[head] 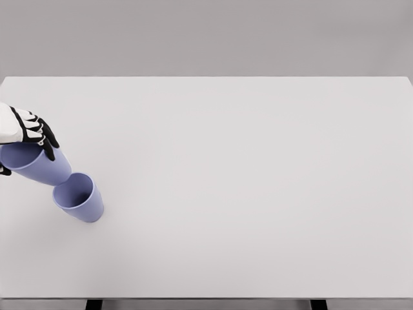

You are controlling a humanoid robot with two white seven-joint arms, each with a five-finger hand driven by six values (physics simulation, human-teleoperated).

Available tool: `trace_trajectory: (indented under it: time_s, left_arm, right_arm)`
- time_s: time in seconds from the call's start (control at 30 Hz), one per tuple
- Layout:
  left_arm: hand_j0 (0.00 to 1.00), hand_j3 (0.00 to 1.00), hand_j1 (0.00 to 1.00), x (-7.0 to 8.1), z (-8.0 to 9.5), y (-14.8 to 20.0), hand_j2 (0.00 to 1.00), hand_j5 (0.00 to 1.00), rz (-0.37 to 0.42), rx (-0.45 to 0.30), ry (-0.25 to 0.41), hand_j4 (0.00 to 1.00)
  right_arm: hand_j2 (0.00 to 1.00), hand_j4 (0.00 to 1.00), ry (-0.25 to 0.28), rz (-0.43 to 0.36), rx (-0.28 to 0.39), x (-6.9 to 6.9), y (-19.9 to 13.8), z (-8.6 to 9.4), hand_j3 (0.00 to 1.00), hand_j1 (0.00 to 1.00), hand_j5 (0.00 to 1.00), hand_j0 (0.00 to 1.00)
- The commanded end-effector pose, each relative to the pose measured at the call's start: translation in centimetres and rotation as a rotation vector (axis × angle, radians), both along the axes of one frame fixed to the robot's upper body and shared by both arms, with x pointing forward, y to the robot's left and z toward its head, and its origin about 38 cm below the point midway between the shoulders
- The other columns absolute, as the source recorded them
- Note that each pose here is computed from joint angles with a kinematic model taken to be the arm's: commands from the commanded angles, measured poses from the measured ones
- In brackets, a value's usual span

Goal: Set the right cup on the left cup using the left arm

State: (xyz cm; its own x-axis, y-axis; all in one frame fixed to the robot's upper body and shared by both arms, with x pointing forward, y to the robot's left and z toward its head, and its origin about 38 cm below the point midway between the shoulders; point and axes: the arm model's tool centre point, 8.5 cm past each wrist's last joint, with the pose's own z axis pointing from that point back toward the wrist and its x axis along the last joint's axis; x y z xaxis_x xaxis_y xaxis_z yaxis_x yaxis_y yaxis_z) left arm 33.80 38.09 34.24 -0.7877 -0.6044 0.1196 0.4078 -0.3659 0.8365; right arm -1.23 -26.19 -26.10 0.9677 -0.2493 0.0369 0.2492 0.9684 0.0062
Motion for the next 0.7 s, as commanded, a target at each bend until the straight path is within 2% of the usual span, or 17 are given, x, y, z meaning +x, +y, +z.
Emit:
trace_trajectory:
  time_s: [0.0, 0.23, 0.67]
  left_arm:
    - [0.61, 0.61, 0.61, -0.02, 0.10, 0.05, 0.61, 0.61, 0.005, -0.007, 0.002, 0.61]
    - [0.61, 0.61, 0.61, -0.38, 0.93, 0.62, 0.61, 0.61, 0.027, -0.039, 0.004, 0.61]
    - [0.61, 0.61, 0.61, -0.49, 0.59, 0.50, 0.61, 0.61, 0.024, -0.042, 0.016, 0.61]
  right_arm:
    - [1.00, 1.00, -0.001, 0.000, 0.000, 0.01, 0.00, 0.00, 1.00, 1.00, 1.00, 1.00]
    - [1.00, 1.00, -0.001, 0.000, 0.000, 0.01, 0.00, 0.00, 1.00, 1.00, 1.00, 1.00]
    - [1.00, 1.00, 0.000, 0.001, 0.000, 0.00, 0.00, 0.00, 1.00, 1.00, 1.00, 1.00]
